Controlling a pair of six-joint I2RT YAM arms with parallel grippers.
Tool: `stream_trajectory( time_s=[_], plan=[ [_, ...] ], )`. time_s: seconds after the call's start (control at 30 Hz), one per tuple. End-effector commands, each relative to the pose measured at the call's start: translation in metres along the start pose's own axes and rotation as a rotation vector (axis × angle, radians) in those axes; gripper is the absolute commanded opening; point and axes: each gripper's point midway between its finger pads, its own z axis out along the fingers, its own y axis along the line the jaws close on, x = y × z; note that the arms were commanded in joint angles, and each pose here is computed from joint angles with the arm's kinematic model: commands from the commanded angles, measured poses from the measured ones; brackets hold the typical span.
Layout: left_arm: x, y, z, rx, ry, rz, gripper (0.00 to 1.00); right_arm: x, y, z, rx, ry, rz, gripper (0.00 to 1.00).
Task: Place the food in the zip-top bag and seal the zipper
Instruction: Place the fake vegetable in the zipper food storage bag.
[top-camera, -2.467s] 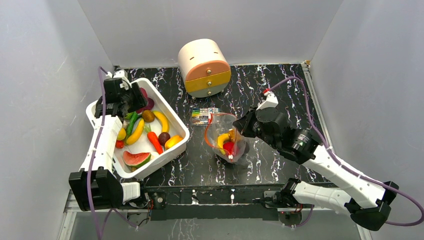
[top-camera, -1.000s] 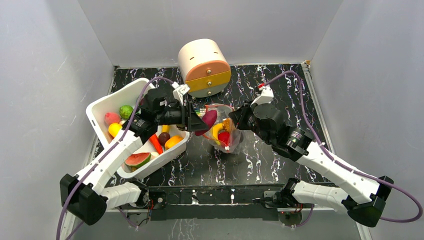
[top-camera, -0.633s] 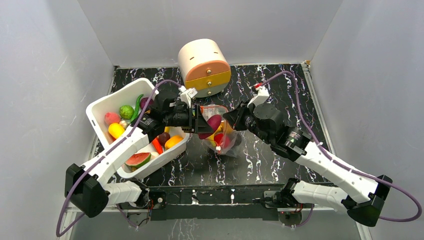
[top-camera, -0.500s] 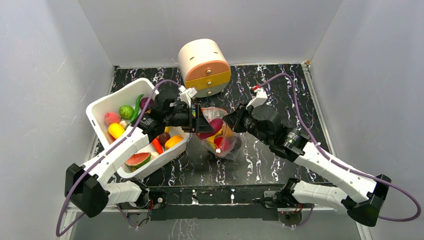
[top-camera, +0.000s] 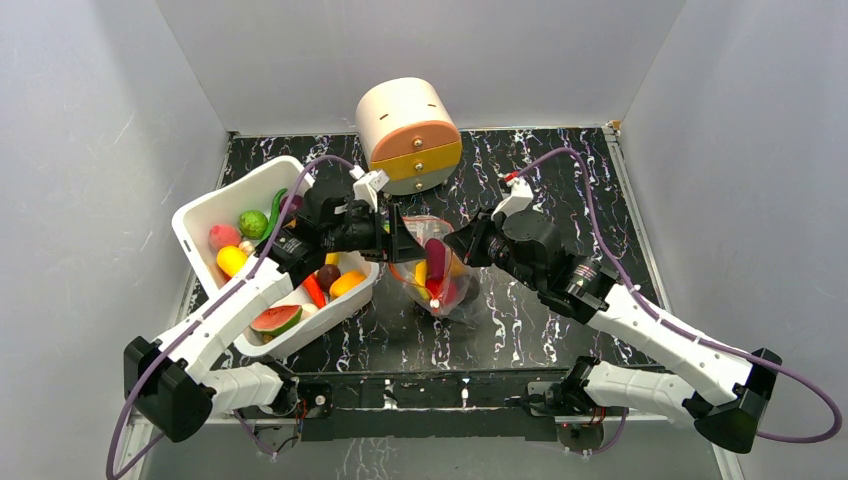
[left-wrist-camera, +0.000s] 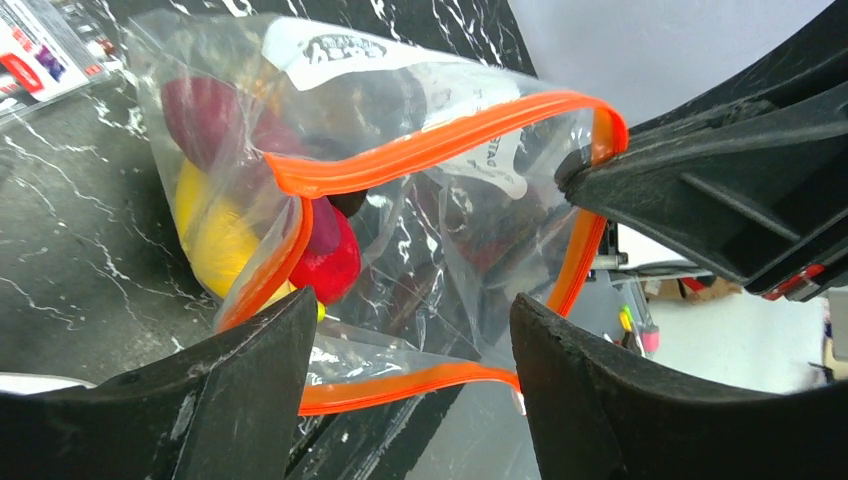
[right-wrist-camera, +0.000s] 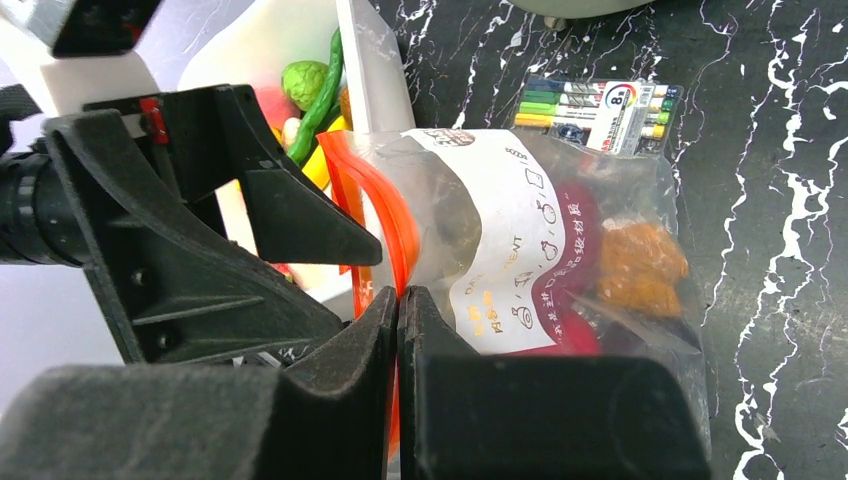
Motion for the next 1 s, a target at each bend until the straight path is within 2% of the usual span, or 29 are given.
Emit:
stream_trajectory(
  time_s=[0.0, 0.17, 0.43, 0.57, 0.77, 0.97],
  plan=[
    [-0.03, -0.019, -0.023, -0.022, -0.129, 0.087, 0.69, -0.013, 0.006, -0.005, -0.023, -0.058, 0.02, 0.0],
    [-0.047, -0.007, -0.036, -0.138, -0.216, 0.13, 0.69, -0.011, -0.002, -0.009, 0.0, -0.063, 0.02, 0.0],
    [-0.08, 0.043, -0.084, -0.542, -0.378, 0.16, 0.7, -0.013, -0.01, -0.018, 0.026, -0.08, 0.023, 0.0],
    [-0.082, 0.072, -0.095, -0.712, -0.347, 0.141, 0.7, -0.013, -0.011, -0.022, 0.026, -0.084, 0.023, 0.0],
    [-0.085, 0.114, -0.109, -0.778, -0.317, 0.027, 0.7, -0.015, -0.012, -0.023, 0.032, -0.089, 0.021, 0.0],
    [-0.086, 0.164, -0.141, -0.894, -0.326, -0.089, 0.7, -0.014, -0.014, -0.023, 0.038, -0.087, 0.017, 0.0]
  ],
)
